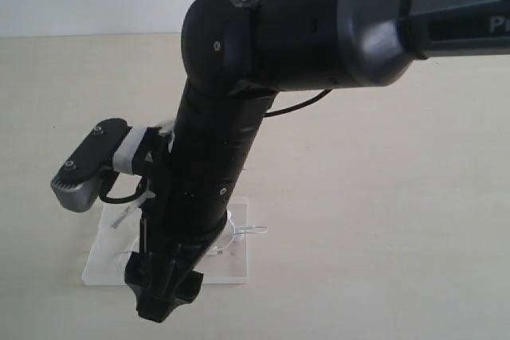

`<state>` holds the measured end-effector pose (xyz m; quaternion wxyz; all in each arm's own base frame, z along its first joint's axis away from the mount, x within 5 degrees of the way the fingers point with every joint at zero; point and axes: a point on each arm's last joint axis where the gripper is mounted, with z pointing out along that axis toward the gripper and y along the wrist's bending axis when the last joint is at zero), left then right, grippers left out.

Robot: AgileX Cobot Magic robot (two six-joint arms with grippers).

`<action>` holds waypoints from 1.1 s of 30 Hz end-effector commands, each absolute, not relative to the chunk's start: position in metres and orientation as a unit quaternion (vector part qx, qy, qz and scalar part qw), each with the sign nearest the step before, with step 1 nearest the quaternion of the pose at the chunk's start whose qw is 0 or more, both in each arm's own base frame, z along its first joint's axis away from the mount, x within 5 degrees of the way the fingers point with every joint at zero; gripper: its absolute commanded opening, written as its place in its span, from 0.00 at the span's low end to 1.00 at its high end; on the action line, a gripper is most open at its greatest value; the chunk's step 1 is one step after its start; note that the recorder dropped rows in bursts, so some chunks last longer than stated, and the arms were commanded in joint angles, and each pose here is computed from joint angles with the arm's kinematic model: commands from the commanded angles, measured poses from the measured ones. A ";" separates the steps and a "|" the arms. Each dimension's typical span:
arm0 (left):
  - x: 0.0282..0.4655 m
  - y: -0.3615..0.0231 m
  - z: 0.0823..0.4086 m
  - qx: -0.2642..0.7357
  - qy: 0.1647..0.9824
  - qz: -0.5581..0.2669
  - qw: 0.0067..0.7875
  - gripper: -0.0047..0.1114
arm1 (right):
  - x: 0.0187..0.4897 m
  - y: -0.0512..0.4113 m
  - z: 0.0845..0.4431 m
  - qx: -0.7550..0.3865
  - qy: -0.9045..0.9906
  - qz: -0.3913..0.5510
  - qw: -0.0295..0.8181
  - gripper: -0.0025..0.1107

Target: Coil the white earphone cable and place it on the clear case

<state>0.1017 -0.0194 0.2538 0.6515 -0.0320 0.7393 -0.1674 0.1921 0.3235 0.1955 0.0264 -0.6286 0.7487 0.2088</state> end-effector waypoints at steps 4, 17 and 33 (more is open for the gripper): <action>0.101 -0.020 0.252 -0.029 0.740 -0.170 0.650 0.04 | 0.191 0.323 0.179 -0.654 0.729 0.201 -0.011 0.66; 0.101 -0.020 0.252 -0.029 0.740 -0.170 0.650 0.04 | 0.191 0.322 0.157 -0.655 0.730 0.185 -0.057 0.62; 0.101 -0.020 0.252 -0.029 0.740 -0.170 0.650 0.04 | 0.207 0.338 0.158 -0.618 0.759 0.197 0.063 0.62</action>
